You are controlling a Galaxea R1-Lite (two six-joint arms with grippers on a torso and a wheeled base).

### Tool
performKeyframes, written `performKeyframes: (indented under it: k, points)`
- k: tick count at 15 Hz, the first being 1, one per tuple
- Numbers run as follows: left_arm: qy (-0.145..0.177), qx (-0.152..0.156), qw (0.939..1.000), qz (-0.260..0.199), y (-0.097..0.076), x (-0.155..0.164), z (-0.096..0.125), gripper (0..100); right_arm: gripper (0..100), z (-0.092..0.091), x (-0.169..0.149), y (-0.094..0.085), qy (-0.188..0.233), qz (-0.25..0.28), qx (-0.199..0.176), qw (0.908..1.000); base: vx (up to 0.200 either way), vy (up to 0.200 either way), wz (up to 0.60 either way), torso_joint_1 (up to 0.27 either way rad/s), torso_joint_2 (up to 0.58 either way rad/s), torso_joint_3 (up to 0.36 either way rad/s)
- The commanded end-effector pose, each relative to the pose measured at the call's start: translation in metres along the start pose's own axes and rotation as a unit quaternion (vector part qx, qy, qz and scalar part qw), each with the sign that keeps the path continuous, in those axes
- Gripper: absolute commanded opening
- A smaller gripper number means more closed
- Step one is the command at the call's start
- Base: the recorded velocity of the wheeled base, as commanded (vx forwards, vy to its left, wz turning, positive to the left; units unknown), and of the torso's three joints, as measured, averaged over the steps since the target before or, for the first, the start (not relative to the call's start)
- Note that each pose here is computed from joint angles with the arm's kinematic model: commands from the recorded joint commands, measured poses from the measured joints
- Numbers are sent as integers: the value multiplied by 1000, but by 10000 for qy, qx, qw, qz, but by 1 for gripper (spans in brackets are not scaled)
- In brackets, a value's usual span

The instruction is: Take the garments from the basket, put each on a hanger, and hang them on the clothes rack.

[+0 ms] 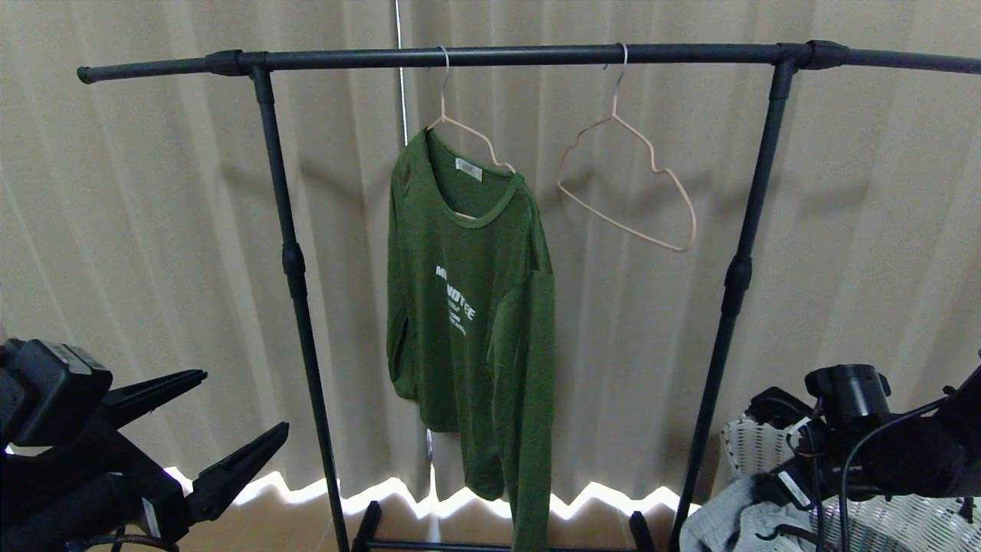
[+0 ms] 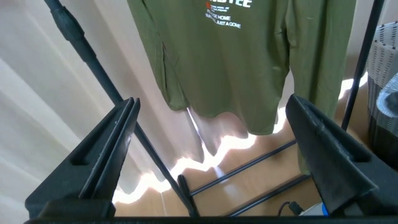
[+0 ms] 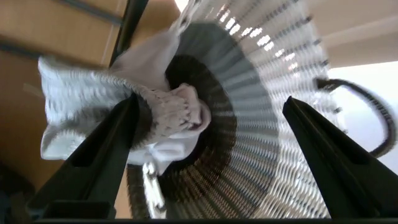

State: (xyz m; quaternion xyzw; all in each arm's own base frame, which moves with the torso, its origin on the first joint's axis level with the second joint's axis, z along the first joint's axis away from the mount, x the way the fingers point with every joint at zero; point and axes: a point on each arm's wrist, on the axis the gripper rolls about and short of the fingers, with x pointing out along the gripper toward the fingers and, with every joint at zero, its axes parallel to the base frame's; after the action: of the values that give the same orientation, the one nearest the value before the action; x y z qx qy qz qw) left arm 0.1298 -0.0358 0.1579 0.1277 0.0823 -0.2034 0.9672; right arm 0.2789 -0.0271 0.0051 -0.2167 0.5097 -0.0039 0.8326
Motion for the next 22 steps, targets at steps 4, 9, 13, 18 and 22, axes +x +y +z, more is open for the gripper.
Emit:
performKeyframes:
  k: [4, 9, 13, 18, 22]
  points:
    - [-88, -2, 10000, 28, 1, -1, 2, 100, 0, -7, 2, 4, 176, -34, -33, 9998, 0, 0, 0, 0, 0, 0]
    - [-141, 27, 9999, 65, 0, -2, 0, 100, 0, -10, -30, 1, -136, -136, -15, 9998, 0, 0, 0, 0, 0, 0]
    - [-123, 30, 9999, 76, 0, -3, -2, 100, 0, -2, -84, -2, -1101, -367, -1, 9932, 0, 0, 0, 0, 0, 0]
    - [-248, 57, 9996, 109, 0, -9, 0, 100, 0, 2, -137, 10, -2256, -128, -209, 9739, 0, 0, 0, 0, 0, 0]
    - [-240, 63, 9996, 107, 0, -9, 0, 100, 0, 2, -150, 16, -2553, -91, -312, 9663, -200, 0, 0, 7, 2, 0]
